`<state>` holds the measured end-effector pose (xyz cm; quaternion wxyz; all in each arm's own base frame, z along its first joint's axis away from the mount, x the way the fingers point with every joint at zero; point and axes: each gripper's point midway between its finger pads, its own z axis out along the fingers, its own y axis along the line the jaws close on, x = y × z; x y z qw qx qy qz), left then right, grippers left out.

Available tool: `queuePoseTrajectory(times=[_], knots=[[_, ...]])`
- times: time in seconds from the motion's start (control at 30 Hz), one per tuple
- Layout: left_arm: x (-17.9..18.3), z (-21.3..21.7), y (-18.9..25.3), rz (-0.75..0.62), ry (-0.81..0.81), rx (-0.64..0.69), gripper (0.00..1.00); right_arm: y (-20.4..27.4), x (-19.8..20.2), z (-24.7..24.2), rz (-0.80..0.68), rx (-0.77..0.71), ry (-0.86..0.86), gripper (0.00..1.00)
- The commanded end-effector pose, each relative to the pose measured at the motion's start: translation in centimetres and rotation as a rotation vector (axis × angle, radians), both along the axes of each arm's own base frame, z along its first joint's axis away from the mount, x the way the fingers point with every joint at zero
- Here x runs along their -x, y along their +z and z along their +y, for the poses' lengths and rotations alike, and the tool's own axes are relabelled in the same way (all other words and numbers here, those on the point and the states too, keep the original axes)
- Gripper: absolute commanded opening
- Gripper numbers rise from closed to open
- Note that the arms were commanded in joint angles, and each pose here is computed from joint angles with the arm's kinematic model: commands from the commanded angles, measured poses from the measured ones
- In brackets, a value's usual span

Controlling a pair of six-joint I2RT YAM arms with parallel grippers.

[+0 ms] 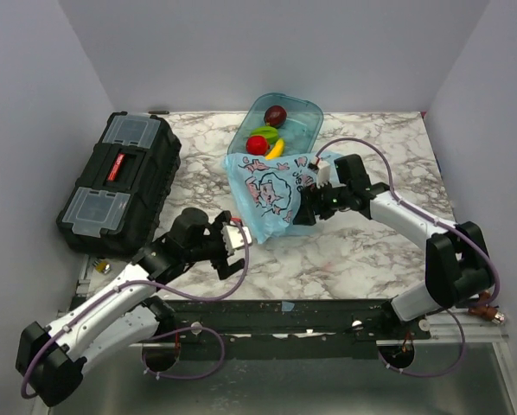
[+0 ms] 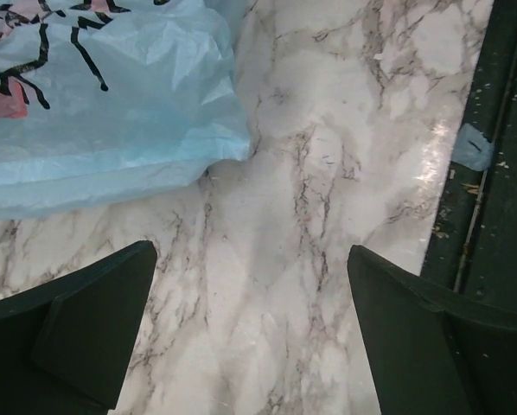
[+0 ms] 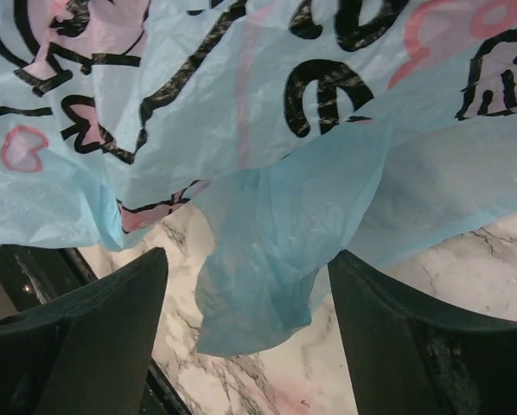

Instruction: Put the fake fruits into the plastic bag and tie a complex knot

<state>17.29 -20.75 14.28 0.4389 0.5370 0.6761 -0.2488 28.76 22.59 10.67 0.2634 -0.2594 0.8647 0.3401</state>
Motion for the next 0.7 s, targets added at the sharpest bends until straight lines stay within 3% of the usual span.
queuePoseTrajectory(times=[0.0,0.17,0.4,0.5,0.6,0.67], knots=[[-3.8,-1.4,1.3,-0.224,0.09,-0.038,0.98,-1.1,-1.6,-0.2,-0.046,0.035,-0.056,0.68],[-4.7,-4.1,1.2,-0.264,0.111,-0.052,0.99,-1.6,-1.4,-0.1,-0.037,0.024,-0.057,0.39],[-7.0,-5.5,-0.5,-0.228,0.221,-0.133,0.96,-0.7,-0.9,0.1,-0.044,-0.005,-0.048,0.25],[-8.1,-5.3,-0.3,-0.238,0.268,-0.15,0.72,-0.2,-0.5,0.0,-0.051,-0.001,-0.036,0.22],[-8.5,-4.6,0.2,-0.21,0.269,-0.147,0.18,0.2,-0.4,-1.4,-0.058,0.052,-0.053,0.01],[-8.4,-3.1,-0.5,-0.148,0.274,-0.187,0.0,0.8,-0.2,-3.4,-0.024,0.078,-0.097,0.01]])
